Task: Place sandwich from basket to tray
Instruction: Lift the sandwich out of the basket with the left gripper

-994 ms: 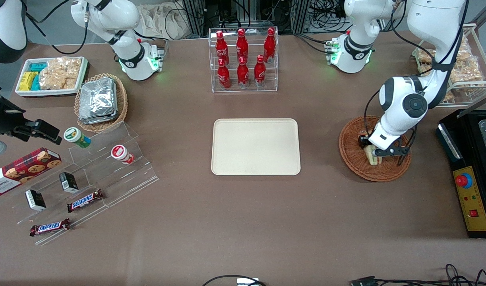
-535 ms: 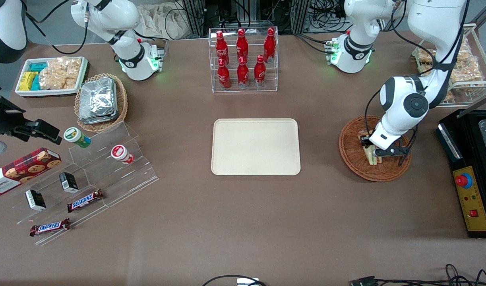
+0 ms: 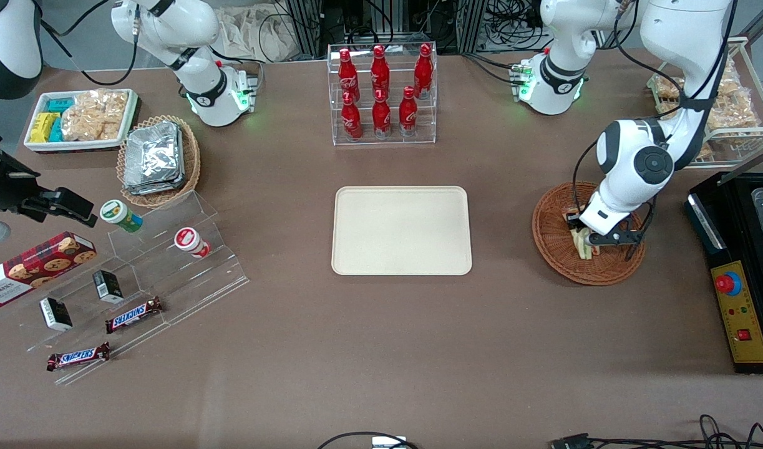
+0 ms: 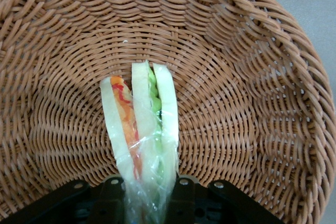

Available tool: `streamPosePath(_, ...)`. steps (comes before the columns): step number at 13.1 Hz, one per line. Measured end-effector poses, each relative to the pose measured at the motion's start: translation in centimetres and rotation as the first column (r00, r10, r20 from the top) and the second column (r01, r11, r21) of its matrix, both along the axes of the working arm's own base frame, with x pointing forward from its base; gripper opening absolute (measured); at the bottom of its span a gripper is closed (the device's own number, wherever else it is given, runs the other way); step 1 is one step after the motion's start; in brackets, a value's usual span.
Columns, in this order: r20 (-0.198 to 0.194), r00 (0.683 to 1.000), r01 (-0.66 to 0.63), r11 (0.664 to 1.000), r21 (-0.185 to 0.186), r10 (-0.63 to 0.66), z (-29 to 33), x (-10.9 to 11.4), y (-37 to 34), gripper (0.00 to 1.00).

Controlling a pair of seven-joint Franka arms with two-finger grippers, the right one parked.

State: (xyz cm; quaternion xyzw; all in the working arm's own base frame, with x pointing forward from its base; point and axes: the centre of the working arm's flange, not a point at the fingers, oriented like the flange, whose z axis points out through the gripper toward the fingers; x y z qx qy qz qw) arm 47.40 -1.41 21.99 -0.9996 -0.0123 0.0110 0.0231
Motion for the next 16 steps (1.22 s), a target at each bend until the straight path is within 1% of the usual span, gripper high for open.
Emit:
streamPosePath(3, -0.005, 1.0, 0.0, 1.0, 0.002, 0.0, 0.8, 0.1, 0.0, 0.2)
streamPosePath(6, -0.031, 1.0, -0.006, 1.0, 0.009, 0.006, 5.5, 0.1, 0.2, 0.2)
streamPosePath(8, -0.029, 1.0, -0.007, 1.0, 0.014, 0.008, 11.3, -0.4, 0.4, 0.2)
streamPosePath(10, -0.033, 0.999, -0.011, 1.0, 0.019, 0.011, 17.9, -1.7, 0.5, 0.2)
streamPosePath(12, -0.048, 0.999, -0.015, 1.0, 0.026, 0.016, 24.6, -2.6, 0.6, 0.2)
streamPosePath(14, -0.056, 0.998, 0.003, 1.0, 0.031, -0.002, 31.2, -2.4, 0.3, 0.2)
streamPosePath(16, -0.05, 0.998, 0.031, 0.999, 0.032, -0.03, 35.7, -2.2, -0.1, 0.2)
